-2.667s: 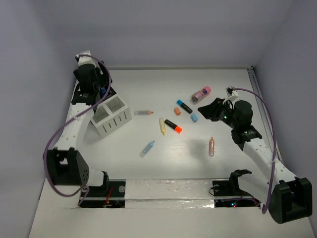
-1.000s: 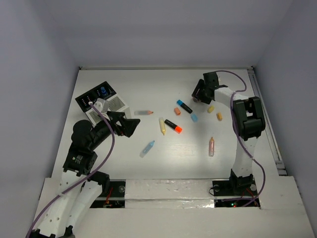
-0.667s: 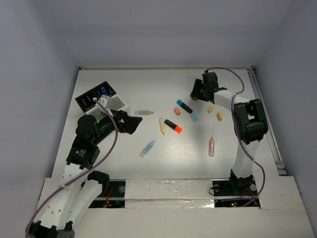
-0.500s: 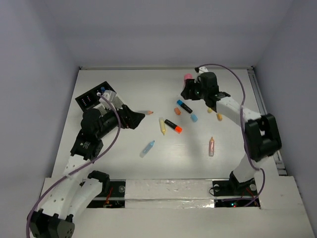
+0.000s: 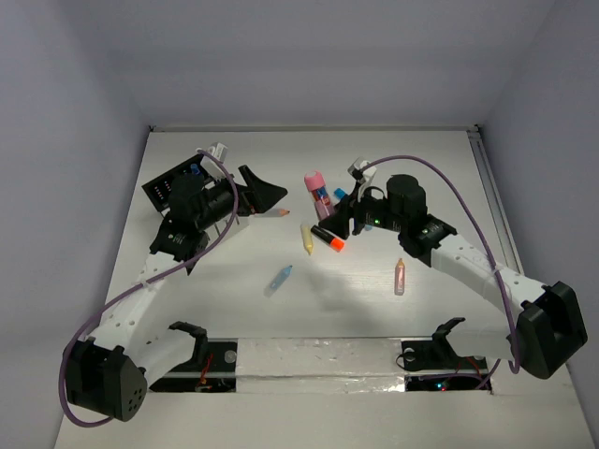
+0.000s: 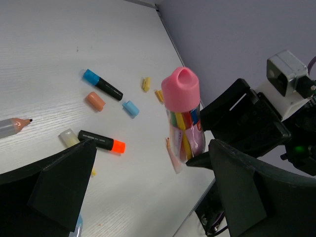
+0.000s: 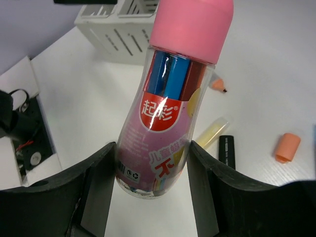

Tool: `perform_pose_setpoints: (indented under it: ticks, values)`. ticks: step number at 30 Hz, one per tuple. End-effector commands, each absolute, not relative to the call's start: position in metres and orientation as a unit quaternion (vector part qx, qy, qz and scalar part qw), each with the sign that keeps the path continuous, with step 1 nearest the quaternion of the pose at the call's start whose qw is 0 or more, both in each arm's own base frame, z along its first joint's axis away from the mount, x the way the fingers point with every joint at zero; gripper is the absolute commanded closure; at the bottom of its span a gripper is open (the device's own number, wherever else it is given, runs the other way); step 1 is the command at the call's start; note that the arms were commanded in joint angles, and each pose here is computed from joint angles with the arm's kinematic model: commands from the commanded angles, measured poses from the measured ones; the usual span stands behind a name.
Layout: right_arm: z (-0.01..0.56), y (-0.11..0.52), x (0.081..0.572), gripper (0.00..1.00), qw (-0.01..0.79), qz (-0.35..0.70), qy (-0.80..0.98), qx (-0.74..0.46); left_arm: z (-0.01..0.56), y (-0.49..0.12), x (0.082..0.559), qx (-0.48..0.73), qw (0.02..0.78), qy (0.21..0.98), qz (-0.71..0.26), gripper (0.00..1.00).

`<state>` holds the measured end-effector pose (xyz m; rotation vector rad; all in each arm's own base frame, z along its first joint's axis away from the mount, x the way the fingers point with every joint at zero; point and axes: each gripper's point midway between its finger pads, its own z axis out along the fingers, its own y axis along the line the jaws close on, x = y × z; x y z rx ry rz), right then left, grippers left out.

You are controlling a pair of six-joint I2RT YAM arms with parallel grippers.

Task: Sort the stationery into containers
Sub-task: Pick up the stationery from the center of the board.

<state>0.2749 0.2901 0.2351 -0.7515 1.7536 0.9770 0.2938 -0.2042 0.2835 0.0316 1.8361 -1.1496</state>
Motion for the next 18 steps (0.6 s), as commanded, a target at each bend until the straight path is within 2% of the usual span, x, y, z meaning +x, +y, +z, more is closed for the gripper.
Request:
perform_pose_setpoints:
  ticks: [1,5,13,18]
  values:
    - [0.269,0.300,0.252,0.75,0.502,0.434,0.659,-0.354,0.322,-0.217,0.292,0.034,0.491,0.709,-0.504,0.04]
    - [0.269,0.312,0.246,0.75,0.493,0.445,0.651,-0.368,0.307,-0.238,0.290,0.056,0.465,0.729,-0.499,0.06]
    - [0.263,0.346,0.229,0.75,0.465,0.461,0.639,-0.402,0.291,-0.245,0.305,0.051,0.464,0.741,-0.483,0.06]
    - [0.261,0.351,0.233,0.75,0.471,0.458,0.639,-0.399,0.280,-0.254,0.303,0.061,0.445,0.749,-0.486,0.16]
